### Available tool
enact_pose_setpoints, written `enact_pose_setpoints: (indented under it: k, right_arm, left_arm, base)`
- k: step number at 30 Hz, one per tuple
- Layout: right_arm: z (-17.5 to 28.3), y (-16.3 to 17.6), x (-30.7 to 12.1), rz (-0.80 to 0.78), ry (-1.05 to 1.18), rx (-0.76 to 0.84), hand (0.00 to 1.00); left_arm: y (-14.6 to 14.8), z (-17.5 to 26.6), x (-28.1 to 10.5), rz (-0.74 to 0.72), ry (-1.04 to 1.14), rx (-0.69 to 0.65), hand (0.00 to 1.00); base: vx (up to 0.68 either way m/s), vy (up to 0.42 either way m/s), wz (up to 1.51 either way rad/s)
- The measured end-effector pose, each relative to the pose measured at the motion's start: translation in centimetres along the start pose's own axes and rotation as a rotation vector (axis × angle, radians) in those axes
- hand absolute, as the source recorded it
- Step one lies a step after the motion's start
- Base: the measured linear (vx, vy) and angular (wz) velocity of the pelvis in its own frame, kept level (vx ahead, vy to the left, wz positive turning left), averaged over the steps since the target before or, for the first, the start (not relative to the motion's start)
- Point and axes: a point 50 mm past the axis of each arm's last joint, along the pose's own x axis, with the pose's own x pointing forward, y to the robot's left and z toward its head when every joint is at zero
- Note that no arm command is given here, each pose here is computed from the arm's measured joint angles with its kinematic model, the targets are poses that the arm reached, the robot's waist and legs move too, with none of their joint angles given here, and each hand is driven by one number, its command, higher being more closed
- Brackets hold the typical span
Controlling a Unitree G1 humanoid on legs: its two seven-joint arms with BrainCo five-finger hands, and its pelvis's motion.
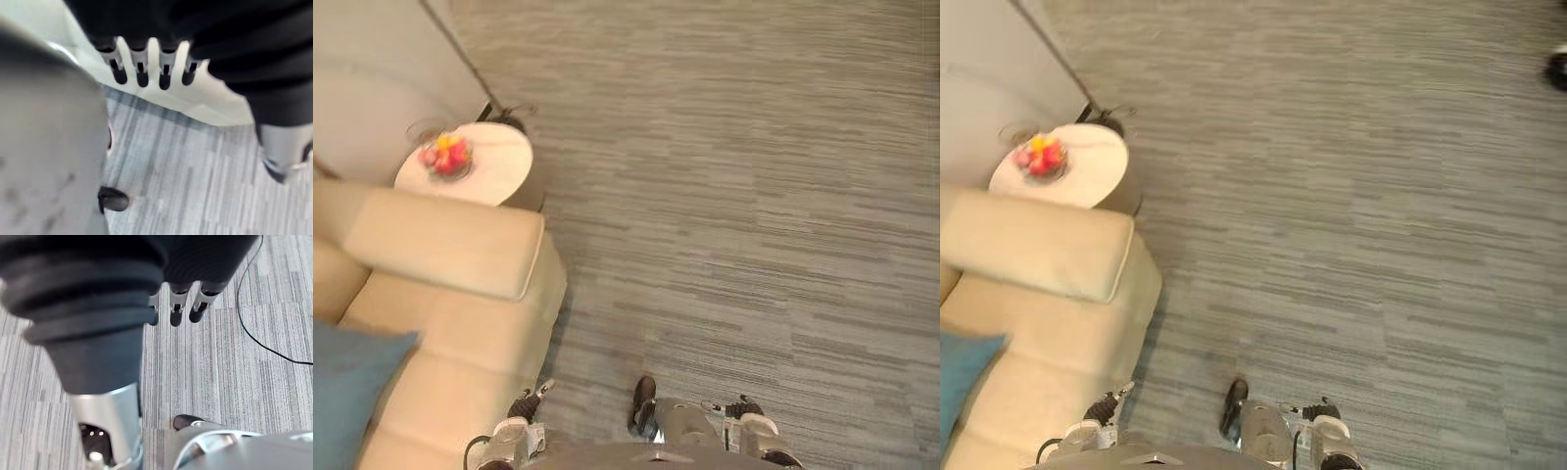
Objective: Pick up cushions and gather them together orderly.
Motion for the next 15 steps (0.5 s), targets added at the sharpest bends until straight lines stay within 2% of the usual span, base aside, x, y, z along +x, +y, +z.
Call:
enact_pose_setpoints:
  k: [9,15]
  right_arm:
    - [-0.9,0.0,-0.5,-0.012,-0.004,0.055,0.0]
    - [-3.3,0.3,-1.1,-0.005,0.063,0.058,0.0]
  left_arm:
    - [-0.4,1.1,0.1,0.0,-0.038,-0.044,0.0]
    - [0.5,0.8,0.2,0.016,-0.018,-0.009,0.0]
  base:
    - [0.06,0.074,-1.22]
    - [0.14,0.148,-0.68]
